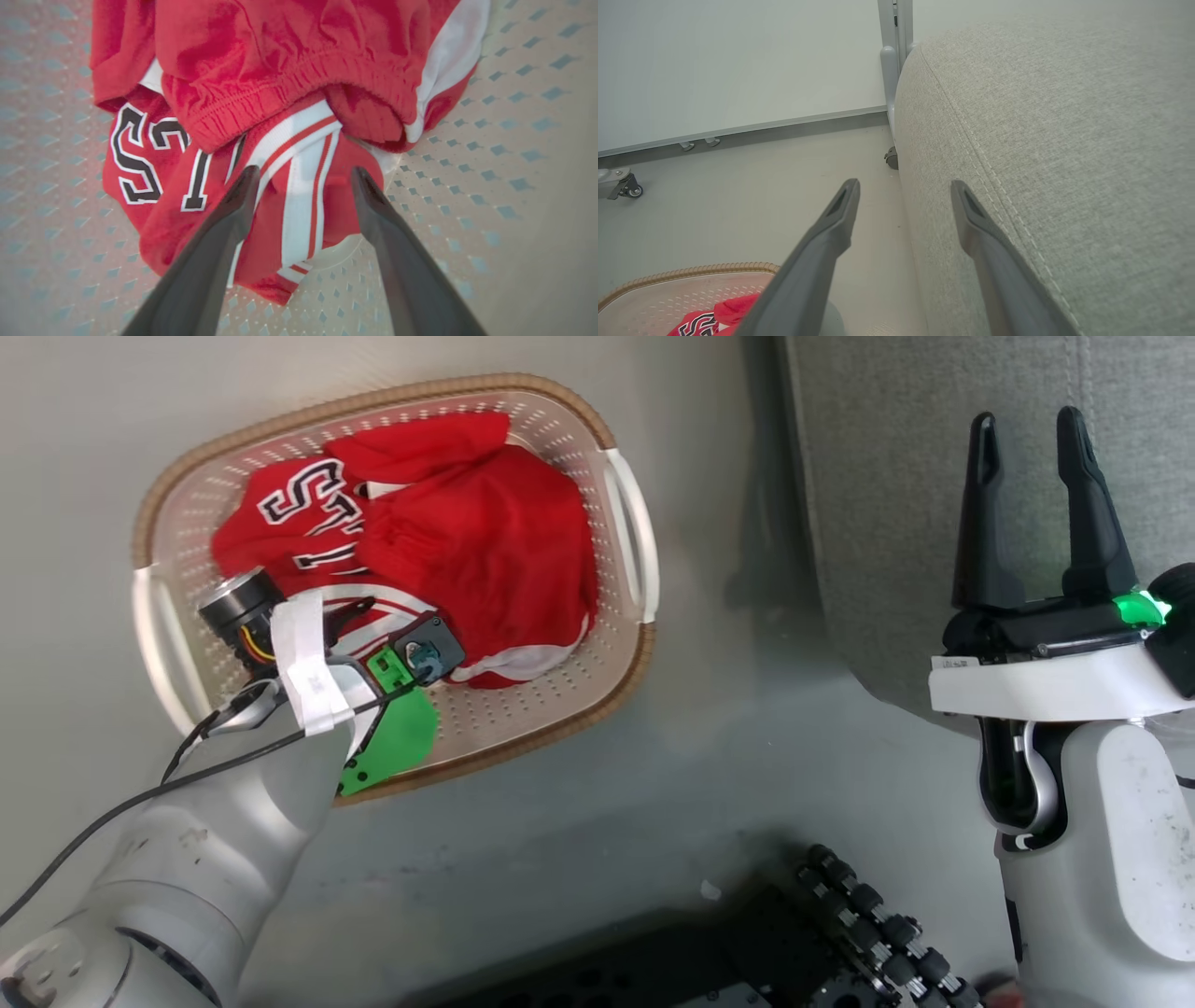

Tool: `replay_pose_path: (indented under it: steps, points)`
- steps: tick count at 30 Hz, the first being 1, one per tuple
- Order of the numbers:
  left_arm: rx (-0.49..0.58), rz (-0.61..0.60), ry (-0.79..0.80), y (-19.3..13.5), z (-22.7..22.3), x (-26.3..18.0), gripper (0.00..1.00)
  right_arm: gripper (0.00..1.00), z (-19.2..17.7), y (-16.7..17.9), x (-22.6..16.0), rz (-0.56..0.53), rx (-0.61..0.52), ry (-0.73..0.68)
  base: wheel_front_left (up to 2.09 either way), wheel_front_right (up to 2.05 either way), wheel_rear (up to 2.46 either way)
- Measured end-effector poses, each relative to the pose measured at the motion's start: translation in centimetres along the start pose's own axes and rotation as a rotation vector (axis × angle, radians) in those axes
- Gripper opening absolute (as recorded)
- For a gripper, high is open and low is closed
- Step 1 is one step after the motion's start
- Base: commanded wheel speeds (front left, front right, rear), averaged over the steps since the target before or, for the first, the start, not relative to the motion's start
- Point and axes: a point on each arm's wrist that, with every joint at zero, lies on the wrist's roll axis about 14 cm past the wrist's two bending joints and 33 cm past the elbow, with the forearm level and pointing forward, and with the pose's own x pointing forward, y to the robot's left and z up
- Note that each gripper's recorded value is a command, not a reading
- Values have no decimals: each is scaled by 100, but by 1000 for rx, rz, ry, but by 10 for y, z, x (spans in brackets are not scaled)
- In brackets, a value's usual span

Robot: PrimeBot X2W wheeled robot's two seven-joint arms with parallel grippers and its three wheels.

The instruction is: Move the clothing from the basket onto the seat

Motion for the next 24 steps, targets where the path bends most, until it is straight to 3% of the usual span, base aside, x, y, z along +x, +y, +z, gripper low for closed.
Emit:
replay_pose_path:
  steps: [20,21,22,23,24]
  points:
    - [143,-38,87,13,-15,32,100,100,-9,-27,-15,-71,-14,52,0,0,0]
    - [147,-36,80,15,-13,33,85,100,-10,-28,-16,-73,-14,55,0,0,0]
    - [151,-35,79,17,-12,34,28,100,-10,-28,-16,-75,-13,57,0,0,0]
    - [152,-35,80,17,-13,35,9,100,-12,-29,-16,-76,-13,61,0,0,0]
    - [150,-34,80,18,-13,35,0,100,-12,-29,-17,-76,-13,63,0,0,0]
